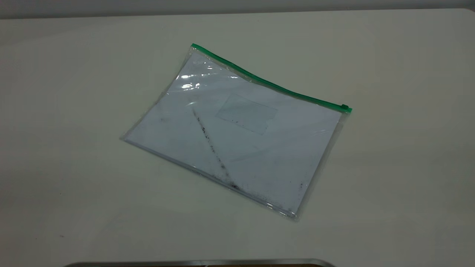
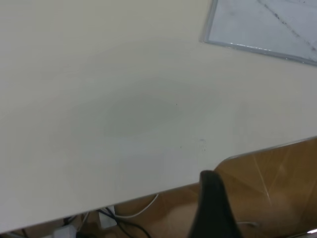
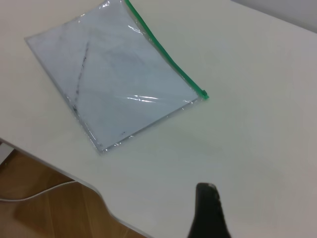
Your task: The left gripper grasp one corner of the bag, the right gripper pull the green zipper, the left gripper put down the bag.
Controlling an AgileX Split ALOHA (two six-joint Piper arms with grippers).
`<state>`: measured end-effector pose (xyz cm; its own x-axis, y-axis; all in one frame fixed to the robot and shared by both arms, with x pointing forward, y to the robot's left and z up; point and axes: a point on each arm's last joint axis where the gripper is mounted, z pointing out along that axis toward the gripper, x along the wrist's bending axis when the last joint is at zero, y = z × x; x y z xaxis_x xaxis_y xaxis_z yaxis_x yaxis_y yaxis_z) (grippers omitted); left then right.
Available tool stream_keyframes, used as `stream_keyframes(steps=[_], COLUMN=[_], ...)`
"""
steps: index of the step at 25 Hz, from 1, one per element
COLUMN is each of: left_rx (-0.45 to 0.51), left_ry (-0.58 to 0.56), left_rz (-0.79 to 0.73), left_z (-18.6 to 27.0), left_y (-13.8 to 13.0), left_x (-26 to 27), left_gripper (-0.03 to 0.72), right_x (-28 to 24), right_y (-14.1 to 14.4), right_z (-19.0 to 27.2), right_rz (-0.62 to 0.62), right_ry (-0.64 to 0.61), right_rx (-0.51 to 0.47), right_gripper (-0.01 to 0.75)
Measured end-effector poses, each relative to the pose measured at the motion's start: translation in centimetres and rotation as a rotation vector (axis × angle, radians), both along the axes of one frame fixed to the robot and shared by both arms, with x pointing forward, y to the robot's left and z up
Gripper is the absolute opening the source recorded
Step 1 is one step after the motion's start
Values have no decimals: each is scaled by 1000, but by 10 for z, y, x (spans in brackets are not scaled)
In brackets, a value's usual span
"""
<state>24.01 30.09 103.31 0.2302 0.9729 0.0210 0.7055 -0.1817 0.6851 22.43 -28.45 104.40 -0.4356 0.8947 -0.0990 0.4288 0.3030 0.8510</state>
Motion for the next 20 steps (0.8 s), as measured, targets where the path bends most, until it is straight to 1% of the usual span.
stream_keyframes(steps=[14, 17, 20], left_rx=[0, -1, -6], left_ry=[0, -9, -46], left_rz=[4, 52, 131], left_z=[0, 0, 0], left_y=[0, 0, 1], left_x=[0, -1, -6], left_gripper=[590, 590, 590], right_x=[0, 0, 0], right_y=[0, 0, 0], right_z=[0, 0, 0], right_rz=[0, 0, 0], right_ry=[0, -1, 0], right_rx=[0, 0, 0], right_gripper=[578, 578, 578])
